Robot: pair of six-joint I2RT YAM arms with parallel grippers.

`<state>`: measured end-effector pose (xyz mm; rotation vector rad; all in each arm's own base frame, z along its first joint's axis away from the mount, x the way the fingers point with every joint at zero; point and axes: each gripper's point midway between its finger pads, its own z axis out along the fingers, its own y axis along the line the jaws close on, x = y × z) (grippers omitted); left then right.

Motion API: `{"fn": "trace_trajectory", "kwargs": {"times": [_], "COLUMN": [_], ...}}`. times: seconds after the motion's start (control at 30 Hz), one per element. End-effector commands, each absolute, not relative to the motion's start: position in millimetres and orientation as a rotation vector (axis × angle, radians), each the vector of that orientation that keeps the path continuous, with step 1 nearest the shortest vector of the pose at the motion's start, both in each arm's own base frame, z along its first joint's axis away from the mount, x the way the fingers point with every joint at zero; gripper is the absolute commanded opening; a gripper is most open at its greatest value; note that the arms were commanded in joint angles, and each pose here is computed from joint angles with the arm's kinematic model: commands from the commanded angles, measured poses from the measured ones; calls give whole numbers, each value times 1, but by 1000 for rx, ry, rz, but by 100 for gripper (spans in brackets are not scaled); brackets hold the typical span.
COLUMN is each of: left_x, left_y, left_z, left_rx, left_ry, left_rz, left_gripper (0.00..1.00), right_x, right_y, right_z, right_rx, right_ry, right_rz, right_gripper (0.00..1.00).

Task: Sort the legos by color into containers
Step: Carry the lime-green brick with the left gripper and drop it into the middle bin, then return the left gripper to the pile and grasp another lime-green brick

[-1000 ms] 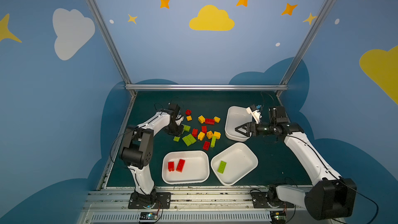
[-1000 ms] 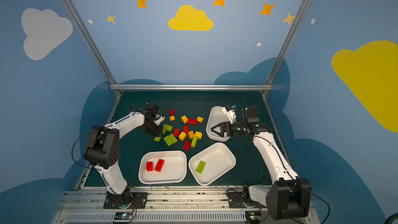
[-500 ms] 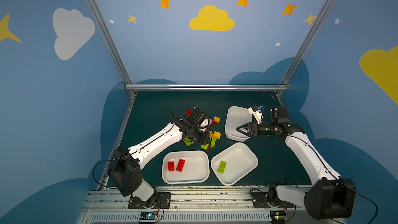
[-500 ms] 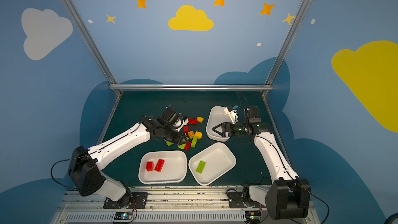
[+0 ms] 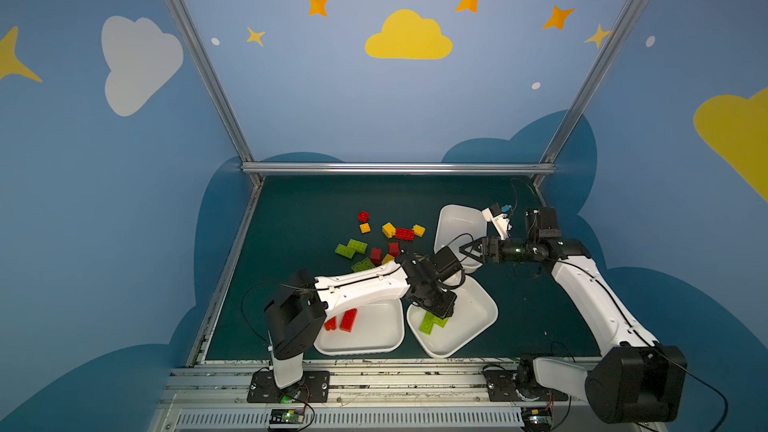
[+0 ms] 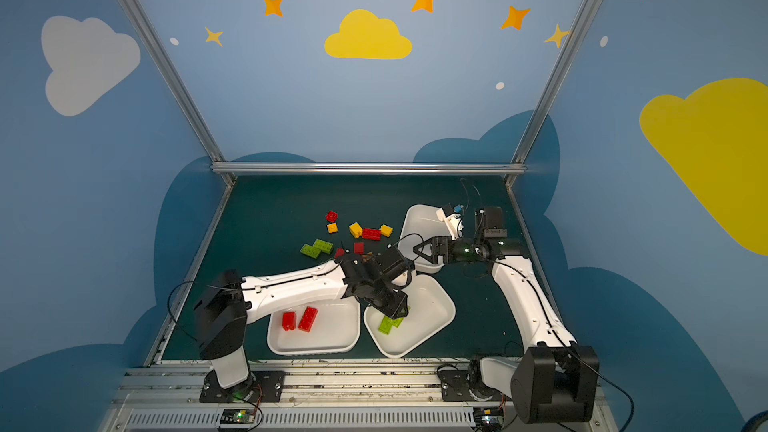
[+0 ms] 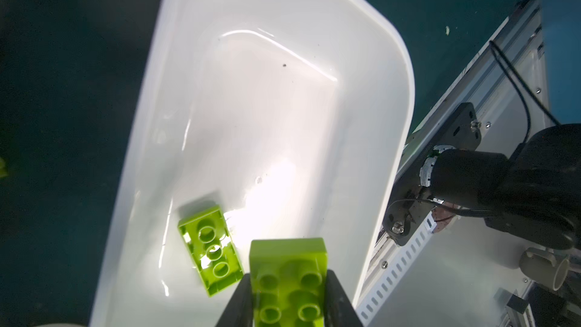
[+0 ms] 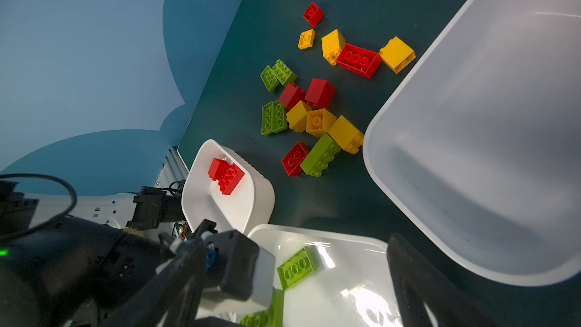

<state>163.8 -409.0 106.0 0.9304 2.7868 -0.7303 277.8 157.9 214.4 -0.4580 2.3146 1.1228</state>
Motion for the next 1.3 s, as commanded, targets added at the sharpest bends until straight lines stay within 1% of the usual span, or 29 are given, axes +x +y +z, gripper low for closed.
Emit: {"fn": "trace_trajectory", "kwargs": {"times": [0.0,0.17,0.3,0.33,0.43,0.5,0.53,0.6,0.7,0.83,0.97,1.03,1.1,1.27], "left_x": [154,145,138,138,143,147,149,150,155,179,219,239,263,307], "left_y": [-415,-412,-412,-411,-404,-397,-393,-387,-375,-341,-295,-270,-242,-188], "left_z": [91,66,60,59,61,67,70,82,106,130,145,149,150,133], "left_rx": [1008,1050,1122,1127,1114,1088,1076,1065,1054,993,809,678,496,77], "left_ry": [2763,2746,2720,2719,2726,2737,2742,2737,2719,2716,2731,2747,2754,2770], "left_rz": [-711,-705,-695,-688,-629,-580,-562,-566,-562,-487,-433,-413,-377,-343], "left_gripper": [33,33,36,37,44,49,54,58,62,65,67,70,74,75], "right_x": [268,265,265,265,264,265,264,264,263,263,264,263,264,264], "right_y": [157,155,154,153,153,153,153,154,155,161,168,171,173,178], "right_z": [208,202,201,201,203,204,205,205,209,215,219,220,219,217], "right_rx": [-432,-411,-403,-401,-401,-405,-405,-407,-410,-435,-463,-477,-481,-495], "right_ry": [2357,2384,2388,2388,2387,2381,2382,2379,2367,2339,2322,2317,2321,2322], "right_rz": [1157,1147,1134,1133,1128,1126,1126,1131,1141,1162,1167,1174,1173,1180], "right_gripper": [88,87,87,87,87,87,87,87,87,87,87,87,87,87]}}
